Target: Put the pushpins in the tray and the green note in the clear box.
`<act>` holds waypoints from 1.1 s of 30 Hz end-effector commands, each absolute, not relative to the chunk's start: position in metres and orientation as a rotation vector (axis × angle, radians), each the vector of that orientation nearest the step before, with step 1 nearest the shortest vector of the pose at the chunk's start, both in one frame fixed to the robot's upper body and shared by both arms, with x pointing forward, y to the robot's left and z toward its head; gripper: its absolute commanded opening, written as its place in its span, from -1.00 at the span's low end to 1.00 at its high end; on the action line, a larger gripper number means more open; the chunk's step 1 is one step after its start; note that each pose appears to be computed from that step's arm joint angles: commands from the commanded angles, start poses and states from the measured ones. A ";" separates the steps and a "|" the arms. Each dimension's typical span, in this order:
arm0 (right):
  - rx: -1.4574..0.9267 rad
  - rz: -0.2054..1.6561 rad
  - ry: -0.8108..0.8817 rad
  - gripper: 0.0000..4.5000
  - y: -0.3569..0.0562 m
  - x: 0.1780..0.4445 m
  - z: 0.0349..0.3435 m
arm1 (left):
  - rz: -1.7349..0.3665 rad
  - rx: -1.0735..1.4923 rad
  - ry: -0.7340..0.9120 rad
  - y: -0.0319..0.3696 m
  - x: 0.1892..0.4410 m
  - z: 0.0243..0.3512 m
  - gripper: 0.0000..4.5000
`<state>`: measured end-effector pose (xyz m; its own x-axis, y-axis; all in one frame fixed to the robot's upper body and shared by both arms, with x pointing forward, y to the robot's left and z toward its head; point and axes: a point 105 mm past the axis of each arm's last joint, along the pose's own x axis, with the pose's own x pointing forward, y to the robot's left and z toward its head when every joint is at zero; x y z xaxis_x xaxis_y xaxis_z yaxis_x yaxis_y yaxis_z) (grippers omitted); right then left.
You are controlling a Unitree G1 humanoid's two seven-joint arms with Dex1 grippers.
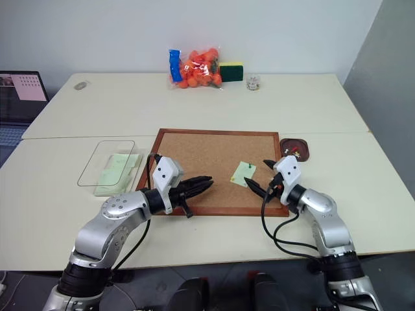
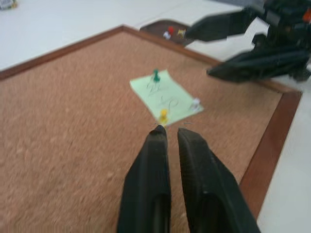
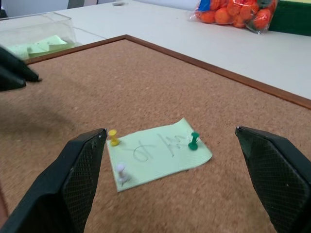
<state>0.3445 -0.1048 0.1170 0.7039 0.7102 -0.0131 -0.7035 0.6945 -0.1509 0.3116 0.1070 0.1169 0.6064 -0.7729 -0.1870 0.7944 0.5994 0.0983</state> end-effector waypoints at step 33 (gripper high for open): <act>-0.151 0.717 0.006 -0.73 -0.097 0.388 0.103 | -0.914 0.190 0.229 0.091 0.336 0.064 -1.00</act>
